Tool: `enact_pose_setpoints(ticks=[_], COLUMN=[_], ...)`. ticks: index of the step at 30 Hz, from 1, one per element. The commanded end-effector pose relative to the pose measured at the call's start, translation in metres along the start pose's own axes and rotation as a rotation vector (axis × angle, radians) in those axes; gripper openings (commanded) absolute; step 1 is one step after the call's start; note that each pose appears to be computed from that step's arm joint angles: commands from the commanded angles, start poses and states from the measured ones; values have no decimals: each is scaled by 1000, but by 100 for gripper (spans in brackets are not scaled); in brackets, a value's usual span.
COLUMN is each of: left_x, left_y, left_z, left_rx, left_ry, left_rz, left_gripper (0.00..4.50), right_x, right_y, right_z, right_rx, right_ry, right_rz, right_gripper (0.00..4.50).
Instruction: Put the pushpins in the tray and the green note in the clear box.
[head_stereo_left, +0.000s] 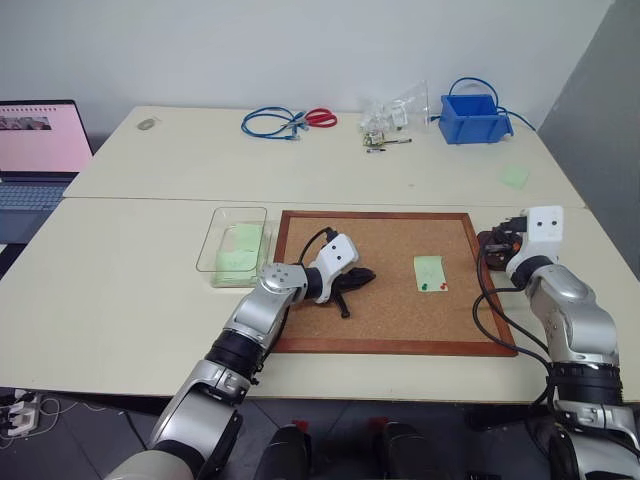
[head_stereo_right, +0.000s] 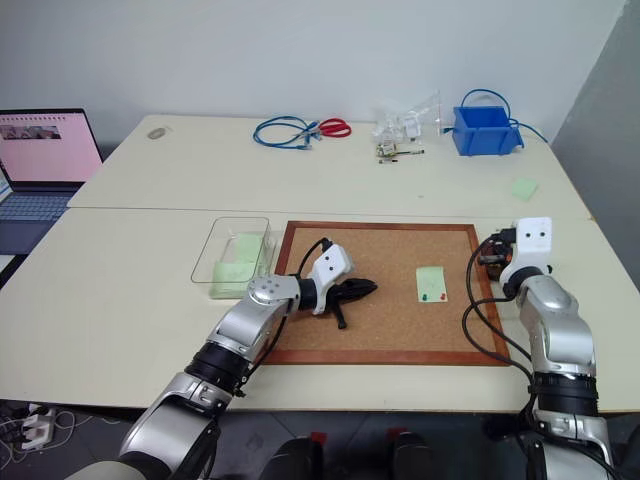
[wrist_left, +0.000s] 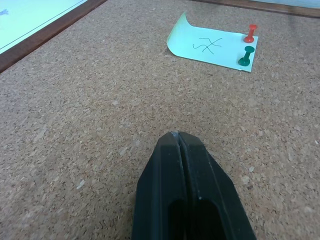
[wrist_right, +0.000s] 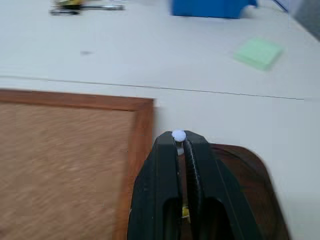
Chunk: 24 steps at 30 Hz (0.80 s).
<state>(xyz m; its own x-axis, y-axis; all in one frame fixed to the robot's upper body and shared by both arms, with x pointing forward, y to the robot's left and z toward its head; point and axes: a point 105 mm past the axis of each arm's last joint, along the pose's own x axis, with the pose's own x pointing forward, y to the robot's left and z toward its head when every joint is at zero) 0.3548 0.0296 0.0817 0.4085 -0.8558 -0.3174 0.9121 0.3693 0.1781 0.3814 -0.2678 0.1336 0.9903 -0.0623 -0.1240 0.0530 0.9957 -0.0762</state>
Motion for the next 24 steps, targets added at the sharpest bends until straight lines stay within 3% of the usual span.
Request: enact_pose_setpoints(ticks=[1,6,24], left_x=[2,2,2], left_y=[-7,-7,-5], left_z=[-25,-25,-25], left_rx=[-25,-24,-26], left_ry=[96,94,93], left_rz=[-24,-19,-13], left_gripper=[0,0,0], right_x=[5,9,-1], right_y=[-12,-15,-18], right_z=[12,7,8], right_rx=[39,76,-12], right_ry=[-26,-1,-12], right_rz=[-43,-49,-45], right_gripper=[6,6,357])
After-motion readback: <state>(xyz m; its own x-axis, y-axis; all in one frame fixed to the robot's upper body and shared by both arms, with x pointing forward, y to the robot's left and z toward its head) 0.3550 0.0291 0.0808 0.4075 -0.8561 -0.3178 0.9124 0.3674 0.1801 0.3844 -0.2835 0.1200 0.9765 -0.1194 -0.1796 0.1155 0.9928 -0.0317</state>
